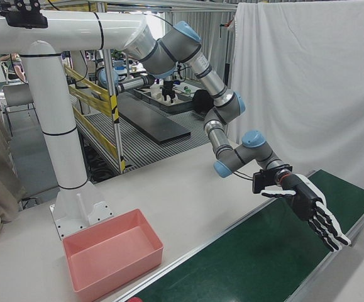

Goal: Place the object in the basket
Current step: 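Reach the left hand toward the clear water bottle on the belt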

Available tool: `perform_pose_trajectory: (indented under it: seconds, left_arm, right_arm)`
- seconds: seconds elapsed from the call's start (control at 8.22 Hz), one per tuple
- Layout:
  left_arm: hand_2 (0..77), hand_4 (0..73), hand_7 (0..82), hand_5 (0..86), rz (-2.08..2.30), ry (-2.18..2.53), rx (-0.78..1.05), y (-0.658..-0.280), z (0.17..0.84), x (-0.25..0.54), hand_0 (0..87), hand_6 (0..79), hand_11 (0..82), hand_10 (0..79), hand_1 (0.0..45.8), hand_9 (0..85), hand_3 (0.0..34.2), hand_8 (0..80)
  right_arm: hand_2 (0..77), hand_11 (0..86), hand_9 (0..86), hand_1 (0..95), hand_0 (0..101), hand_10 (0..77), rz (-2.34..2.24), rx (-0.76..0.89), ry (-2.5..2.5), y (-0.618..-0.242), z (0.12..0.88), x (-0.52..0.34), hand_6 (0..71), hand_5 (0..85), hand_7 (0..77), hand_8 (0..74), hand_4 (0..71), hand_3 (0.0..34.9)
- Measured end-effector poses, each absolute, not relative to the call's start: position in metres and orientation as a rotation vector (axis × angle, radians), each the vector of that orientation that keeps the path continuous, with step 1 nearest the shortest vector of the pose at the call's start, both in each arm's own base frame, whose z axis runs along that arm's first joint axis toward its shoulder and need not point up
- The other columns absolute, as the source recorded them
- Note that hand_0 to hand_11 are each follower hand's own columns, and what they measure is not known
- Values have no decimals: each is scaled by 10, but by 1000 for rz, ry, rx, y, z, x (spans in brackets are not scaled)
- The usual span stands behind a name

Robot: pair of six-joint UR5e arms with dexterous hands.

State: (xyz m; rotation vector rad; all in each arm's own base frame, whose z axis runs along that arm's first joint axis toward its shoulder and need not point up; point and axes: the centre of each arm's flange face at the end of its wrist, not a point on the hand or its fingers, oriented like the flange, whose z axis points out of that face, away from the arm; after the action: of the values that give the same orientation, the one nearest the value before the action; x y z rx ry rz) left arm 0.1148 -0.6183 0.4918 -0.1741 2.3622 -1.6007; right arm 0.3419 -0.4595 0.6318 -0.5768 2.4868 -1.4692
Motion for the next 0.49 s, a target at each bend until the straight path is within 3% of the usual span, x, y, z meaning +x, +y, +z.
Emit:
perform_pose_trajectory:
  seconds: [0.24,0.49]
  left_arm:
    - [0,27,5,147,-1599,2331,-193,-613,492,132,570,16,60,22,54,38,1,54]
    - [0,27,5,147,-1583,2271,-230,-608,475,173,569,16,49,22,71,27,10,44]
  right_arm:
    - [11,0,0,0,2,5,-1469,-577,2487,-459,632,342,0,0,5,0,5,2]
    - [11,0,0,0,3,5,-1469,-576,2487,-460,632,342,0,0,5,0,5,1]
